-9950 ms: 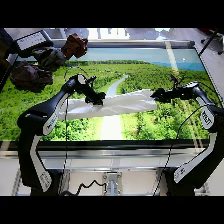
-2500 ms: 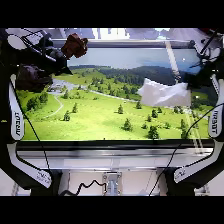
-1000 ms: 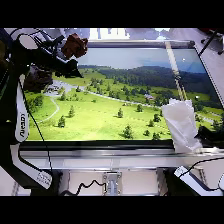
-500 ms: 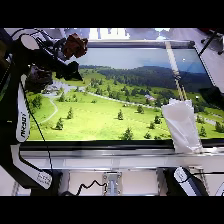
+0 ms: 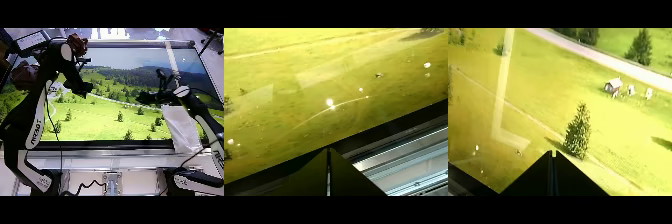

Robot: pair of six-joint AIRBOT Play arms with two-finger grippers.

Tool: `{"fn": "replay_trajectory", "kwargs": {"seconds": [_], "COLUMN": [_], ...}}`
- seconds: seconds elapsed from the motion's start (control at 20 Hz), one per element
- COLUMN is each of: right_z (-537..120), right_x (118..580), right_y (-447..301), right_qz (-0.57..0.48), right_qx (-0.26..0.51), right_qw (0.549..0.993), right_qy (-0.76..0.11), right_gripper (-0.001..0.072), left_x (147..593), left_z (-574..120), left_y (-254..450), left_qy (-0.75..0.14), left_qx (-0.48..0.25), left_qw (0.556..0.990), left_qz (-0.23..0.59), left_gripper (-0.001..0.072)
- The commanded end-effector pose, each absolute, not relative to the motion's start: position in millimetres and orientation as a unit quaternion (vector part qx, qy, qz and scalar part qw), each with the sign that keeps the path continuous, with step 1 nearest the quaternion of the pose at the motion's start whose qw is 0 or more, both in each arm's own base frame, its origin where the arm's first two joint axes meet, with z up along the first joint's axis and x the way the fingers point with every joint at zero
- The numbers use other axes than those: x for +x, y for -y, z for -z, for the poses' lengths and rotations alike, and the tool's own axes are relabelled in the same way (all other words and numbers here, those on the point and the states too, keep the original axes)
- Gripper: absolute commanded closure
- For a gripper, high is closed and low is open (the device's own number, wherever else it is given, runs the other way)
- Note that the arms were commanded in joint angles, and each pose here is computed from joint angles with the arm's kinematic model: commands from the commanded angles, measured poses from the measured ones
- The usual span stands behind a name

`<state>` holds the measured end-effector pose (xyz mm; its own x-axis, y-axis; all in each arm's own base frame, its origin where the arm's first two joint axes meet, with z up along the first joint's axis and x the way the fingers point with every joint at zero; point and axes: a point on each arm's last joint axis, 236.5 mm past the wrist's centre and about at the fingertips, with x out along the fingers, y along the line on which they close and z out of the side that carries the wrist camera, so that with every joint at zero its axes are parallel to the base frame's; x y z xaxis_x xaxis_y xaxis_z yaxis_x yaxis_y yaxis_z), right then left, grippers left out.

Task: Fold the shirts.

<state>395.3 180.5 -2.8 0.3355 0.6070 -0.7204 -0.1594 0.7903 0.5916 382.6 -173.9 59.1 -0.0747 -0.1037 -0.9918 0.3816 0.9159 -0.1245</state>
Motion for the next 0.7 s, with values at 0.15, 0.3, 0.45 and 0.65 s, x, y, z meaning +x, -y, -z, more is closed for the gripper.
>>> {"fn": "replay_trajectory", "kwargs": {"seconds": [0.15, 0.3, 0.45, 0.65], "right_z": [57.7, 59.5, 57.0, 55.1], "right_x": [346.0, 332.5, 333.2, 333.9], "right_y": [-172.2, -163.0, -167.1, -169.8], "right_qz": [-0.232, -0.234, -0.237, -0.24], "right_qx": [0.211, 0.202, 0.21, 0.217], "right_qw": [0.689, 0.67, 0.668, 0.667], "right_qy": [-0.653, -0.675, -0.673, -0.671], "right_gripper": [0.0685, 0.0685, 0.0685, 0.0685], "left_x": [368.7, 357.2, 356.1, 359.2], "left_z": [-32.1, -19.9, -18.6, -17.9], "left_y": [137.3, 140.0, 140.6, 141.9], "left_qy": [-0.742, -0.758, -0.76, -0.755], "left_qx": [0.162, 0.158, 0.157, 0.156], "left_qw": [0.642, 0.622, 0.62, 0.626], "left_qz": [0.107, 0.116, 0.117, 0.118], "left_gripper": [0.0688, 0.0688, 0.0688, 0.0689]}}
